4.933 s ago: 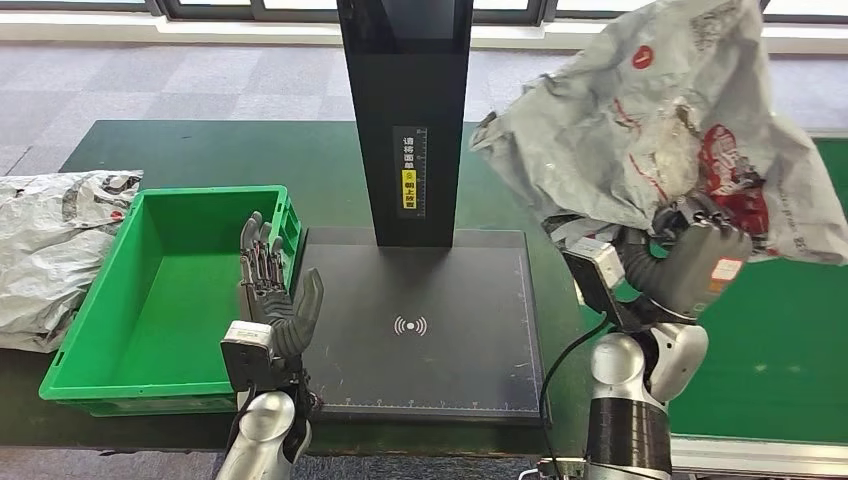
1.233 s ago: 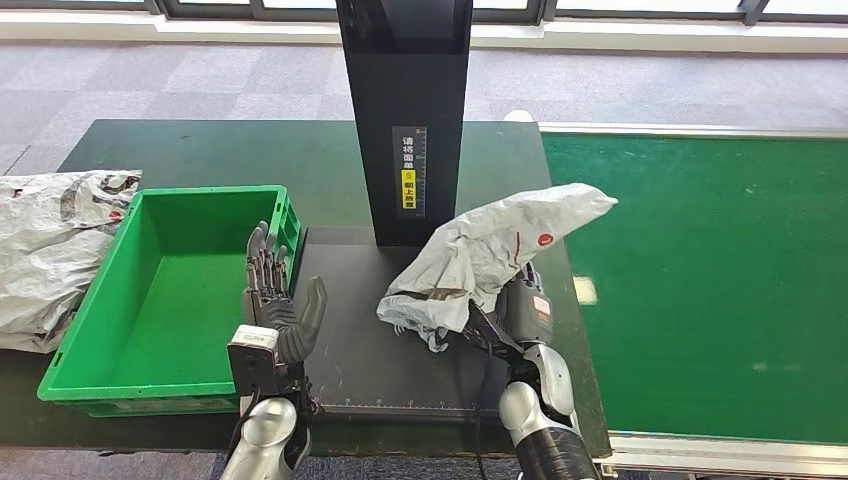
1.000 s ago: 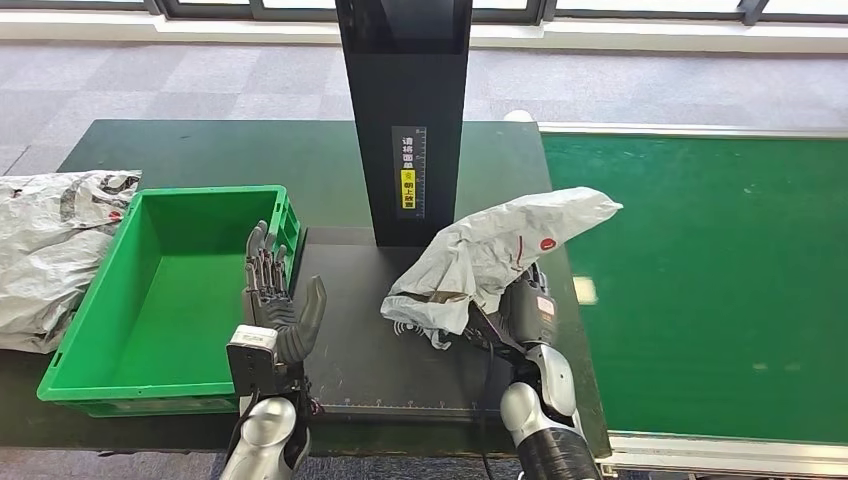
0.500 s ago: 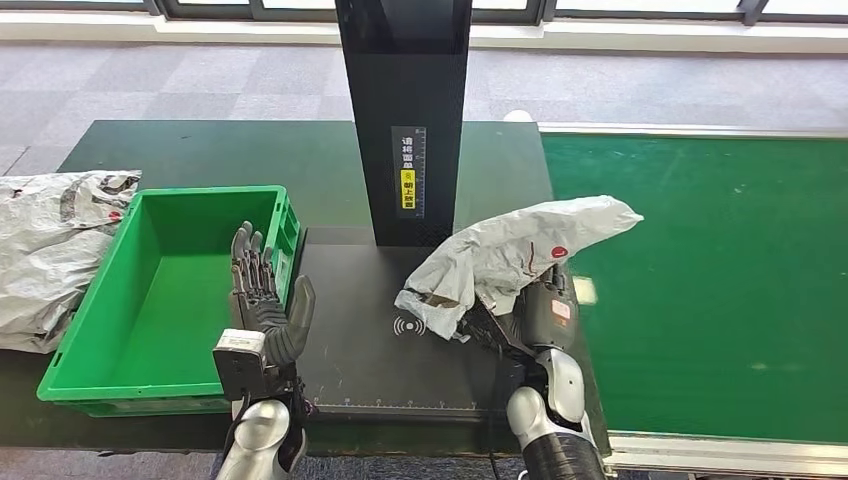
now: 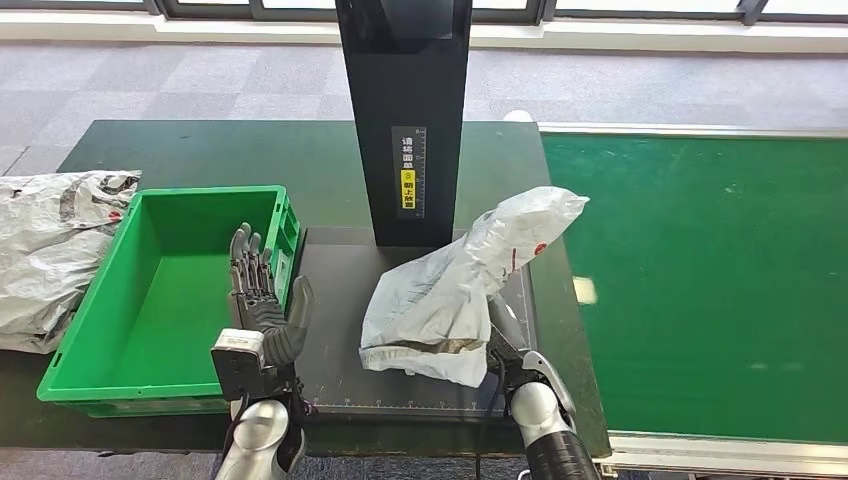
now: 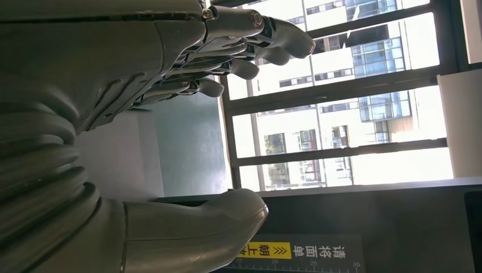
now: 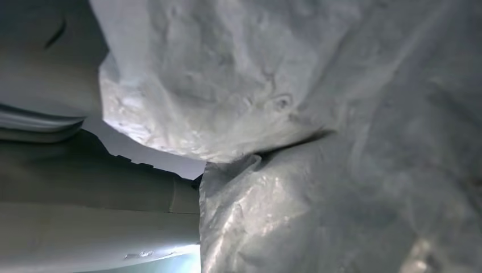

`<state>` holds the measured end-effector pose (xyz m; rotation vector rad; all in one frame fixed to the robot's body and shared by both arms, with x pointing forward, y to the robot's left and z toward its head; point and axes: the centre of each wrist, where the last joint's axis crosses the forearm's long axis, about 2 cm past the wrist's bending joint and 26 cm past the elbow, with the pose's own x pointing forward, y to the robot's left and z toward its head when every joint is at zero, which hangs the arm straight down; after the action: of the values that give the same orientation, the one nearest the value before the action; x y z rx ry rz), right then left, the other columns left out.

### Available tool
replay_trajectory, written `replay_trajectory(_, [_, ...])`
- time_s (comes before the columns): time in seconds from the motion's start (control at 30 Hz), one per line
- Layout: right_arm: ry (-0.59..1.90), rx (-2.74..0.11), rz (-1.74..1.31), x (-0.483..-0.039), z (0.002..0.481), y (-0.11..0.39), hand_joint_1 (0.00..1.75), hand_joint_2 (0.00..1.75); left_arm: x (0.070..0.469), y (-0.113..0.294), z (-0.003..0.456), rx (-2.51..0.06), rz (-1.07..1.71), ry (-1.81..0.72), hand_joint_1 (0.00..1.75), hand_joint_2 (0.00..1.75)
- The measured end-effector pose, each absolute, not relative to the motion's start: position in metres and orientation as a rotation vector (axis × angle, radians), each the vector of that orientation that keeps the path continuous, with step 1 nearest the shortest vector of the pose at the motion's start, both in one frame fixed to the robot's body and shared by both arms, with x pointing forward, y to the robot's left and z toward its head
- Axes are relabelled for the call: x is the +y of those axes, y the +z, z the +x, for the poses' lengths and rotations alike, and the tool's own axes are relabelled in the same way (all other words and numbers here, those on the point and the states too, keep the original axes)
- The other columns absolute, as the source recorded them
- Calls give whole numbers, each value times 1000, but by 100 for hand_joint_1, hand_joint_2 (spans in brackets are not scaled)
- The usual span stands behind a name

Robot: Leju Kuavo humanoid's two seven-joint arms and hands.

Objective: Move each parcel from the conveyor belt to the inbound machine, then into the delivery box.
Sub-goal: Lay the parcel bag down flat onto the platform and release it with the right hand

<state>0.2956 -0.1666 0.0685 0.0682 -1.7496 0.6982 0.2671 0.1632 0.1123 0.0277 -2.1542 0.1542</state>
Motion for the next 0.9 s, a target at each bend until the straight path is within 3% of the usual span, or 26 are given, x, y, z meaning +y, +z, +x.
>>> replay_trajectory(0.13, [596,-1766,84,-172,300,70,0,0,163,111,267,-2150,32,153,0,175])
replay_trajectory(0.27, [517,-1780,-115,-184,306,78,0,0,163,111,267,-2151,40,148,0,175])
replay_trajectory(0.67, [550,-1752,-286,-189,307,84,0,0,158,130,267,-2249,113,58,0,175])
replay_trajectory(0.9, [584,-1730,-330,-187,312,83,0,0,141,151,259,-2356,-83,-109,0,175])
